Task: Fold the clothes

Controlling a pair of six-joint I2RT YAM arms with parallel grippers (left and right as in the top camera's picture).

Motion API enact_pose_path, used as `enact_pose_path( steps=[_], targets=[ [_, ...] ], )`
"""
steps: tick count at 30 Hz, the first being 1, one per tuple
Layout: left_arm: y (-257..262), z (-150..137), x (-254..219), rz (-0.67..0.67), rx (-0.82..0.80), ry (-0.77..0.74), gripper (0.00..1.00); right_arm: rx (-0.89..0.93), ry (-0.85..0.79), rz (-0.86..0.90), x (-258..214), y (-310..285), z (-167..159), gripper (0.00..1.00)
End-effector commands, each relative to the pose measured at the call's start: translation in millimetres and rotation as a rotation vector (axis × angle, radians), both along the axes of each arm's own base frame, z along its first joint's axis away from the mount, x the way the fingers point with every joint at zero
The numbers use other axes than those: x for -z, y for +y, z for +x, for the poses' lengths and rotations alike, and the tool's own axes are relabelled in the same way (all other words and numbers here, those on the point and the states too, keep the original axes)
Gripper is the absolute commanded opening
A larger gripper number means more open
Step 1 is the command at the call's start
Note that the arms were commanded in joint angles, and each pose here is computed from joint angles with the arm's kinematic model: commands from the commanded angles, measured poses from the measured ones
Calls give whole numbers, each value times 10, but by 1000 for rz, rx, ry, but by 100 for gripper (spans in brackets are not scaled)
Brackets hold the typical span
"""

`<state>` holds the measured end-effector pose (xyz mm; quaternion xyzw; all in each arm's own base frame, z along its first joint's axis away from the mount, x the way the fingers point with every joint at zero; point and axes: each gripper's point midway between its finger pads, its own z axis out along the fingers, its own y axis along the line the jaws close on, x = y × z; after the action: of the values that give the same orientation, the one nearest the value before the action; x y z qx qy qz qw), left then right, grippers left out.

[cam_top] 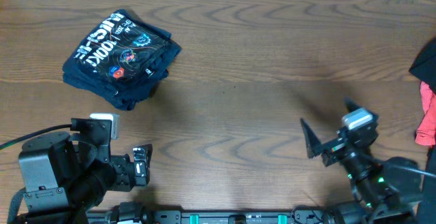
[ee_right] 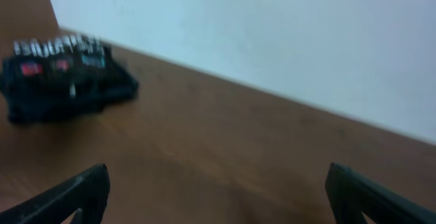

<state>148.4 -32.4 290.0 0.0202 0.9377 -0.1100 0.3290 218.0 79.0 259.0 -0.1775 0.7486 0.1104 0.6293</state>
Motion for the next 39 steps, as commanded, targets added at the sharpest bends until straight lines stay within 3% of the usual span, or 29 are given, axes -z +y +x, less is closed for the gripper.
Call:
enact_pose_path(
  steps=[1, 14, 21, 26, 39],
  targets=[
    [9, -3, -9, 7, -2, 0, 98, 22, -25, -15, 179, -56, -43, 99],
    [9, -3, -9, 7, -2, 0, 98, 37, -30, 98, 1001, -26, 100, 99],
    [9, -3, -9, 7, -2, 0, 98, 34, -92, 125, 970, -13, 149, 99],
    [9, -3, -9, 7, -2, 0, 98, 29, -223, 150, 648, -18, 147, 99],
    [9, -3, -9, 7, -2, 0, 98, 61, -85, 120, 991, -57, 166, 99]
  ],
)
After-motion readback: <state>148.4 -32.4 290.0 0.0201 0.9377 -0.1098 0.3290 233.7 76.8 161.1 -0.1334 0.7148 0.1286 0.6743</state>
